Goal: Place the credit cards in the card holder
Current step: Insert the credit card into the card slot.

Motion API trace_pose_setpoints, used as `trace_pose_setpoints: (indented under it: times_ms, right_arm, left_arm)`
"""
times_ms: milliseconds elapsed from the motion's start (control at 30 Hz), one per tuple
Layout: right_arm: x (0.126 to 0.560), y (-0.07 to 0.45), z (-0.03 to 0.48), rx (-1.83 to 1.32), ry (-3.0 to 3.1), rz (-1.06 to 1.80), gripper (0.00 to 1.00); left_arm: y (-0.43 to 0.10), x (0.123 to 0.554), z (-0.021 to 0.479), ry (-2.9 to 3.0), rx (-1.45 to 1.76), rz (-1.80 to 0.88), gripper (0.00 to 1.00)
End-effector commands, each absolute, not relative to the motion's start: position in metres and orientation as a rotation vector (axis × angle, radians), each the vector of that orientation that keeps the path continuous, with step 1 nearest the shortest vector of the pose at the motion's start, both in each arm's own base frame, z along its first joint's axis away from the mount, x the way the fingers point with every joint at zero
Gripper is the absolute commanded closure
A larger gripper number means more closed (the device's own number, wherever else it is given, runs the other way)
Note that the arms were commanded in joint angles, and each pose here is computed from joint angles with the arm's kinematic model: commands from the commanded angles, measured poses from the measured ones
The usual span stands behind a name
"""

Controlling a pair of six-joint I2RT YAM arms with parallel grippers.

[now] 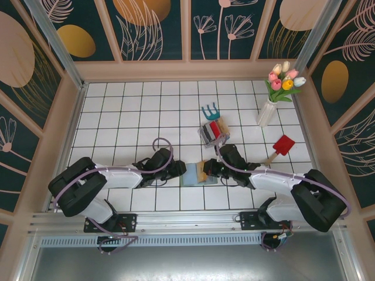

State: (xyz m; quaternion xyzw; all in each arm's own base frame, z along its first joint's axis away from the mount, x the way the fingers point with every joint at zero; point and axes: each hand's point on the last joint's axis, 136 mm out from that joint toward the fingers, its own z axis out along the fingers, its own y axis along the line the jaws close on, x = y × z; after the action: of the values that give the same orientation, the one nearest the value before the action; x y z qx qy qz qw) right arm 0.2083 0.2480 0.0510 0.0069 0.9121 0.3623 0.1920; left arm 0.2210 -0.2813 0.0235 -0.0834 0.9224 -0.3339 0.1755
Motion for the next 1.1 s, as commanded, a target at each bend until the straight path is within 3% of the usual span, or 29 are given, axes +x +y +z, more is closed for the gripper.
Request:
trace_pose_setpoints:
  times_ms: [0,400,1067]
  right_arm:
    - [0.206,0.255,0.046,0.012,2.555,1.060,0.98]
    - [0.201,0.256,0.023,0.066,2.615,1.018,0.99]
    - [0.192,0.290,0.031,0.099,2.619,1.170,0.94]
  left_arm:
    - [-0.292,0.221,0.025,2.613,-0.204,-0.991,0.61]
    - [-0.289,0.219,0.018,2.637,-0.219,-0.973,0.68]
    - [-0.287,0.221,0.017,2.636,-0.246,-0.959,0.75]
